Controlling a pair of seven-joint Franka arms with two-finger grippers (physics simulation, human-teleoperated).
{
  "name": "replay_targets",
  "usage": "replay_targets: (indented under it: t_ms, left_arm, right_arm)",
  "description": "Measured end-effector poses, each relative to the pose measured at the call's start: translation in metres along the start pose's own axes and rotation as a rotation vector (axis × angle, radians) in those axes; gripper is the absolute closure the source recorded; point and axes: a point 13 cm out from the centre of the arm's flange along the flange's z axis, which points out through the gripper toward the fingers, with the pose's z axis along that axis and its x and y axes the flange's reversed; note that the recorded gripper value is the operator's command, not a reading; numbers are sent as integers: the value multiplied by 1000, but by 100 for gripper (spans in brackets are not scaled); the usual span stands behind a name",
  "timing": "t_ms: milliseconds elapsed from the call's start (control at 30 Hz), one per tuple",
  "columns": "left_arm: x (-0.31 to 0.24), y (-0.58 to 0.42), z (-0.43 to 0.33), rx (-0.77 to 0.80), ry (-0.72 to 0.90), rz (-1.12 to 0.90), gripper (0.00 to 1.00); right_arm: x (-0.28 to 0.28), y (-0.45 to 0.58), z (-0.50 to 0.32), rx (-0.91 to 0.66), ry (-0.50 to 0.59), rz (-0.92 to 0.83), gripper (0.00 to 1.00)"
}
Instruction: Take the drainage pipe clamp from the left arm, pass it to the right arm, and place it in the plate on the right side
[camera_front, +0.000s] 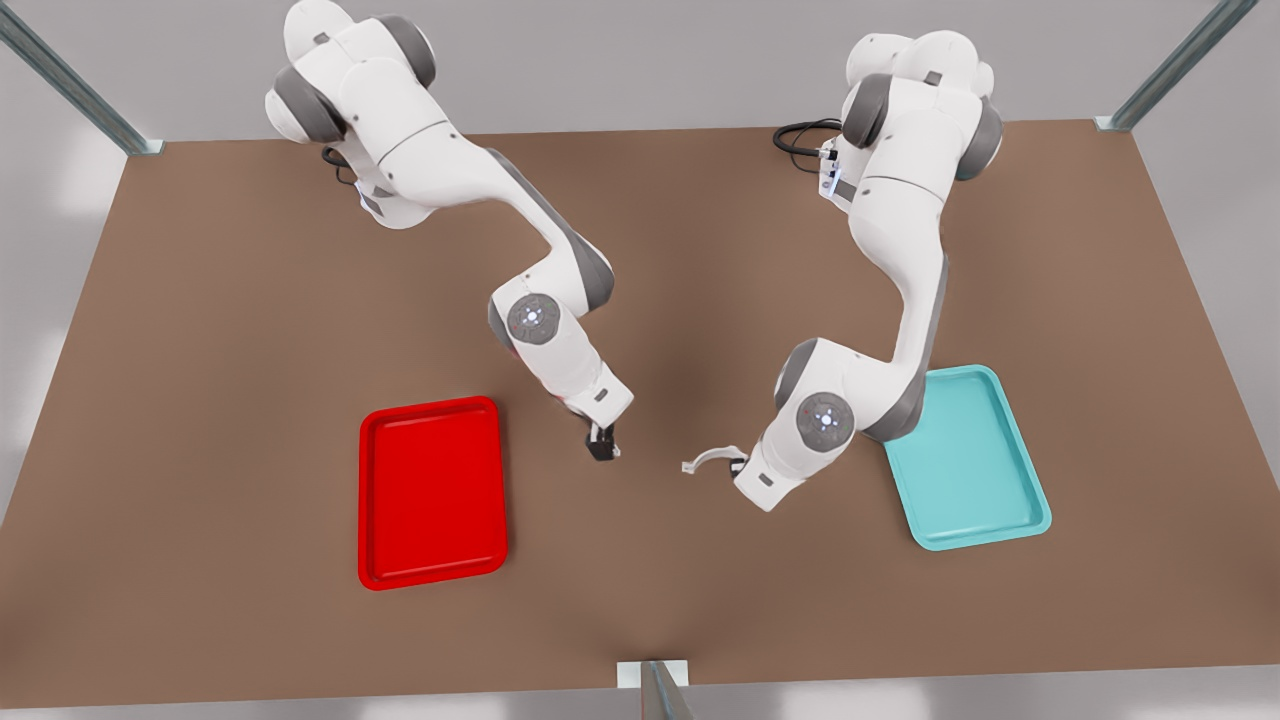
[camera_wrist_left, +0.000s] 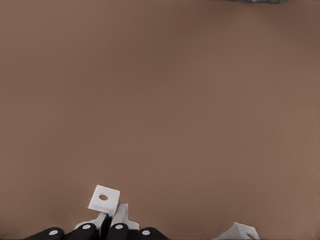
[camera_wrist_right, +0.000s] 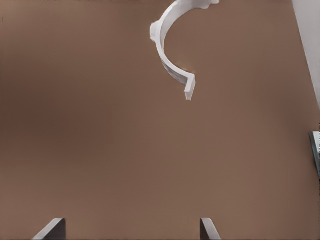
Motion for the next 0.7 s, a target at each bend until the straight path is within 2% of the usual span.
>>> replay_targets:
  t_ms: [167, 333, 700]
  left_arm:
    - [19, -45, -7, 17, 25, -164, 79]
    - [42, -85, -3, 20, 49, -286, 79]
    - [50, -89, -5, 7, 78, -528, 79]
  right_arm:
    - [-43, 21, 2, 75, -76, -142, 0]
    - [-60, 21, 12, 139, -111, -222, 0]
    - [-34, -8, 23, 226, -114, -273, 0]
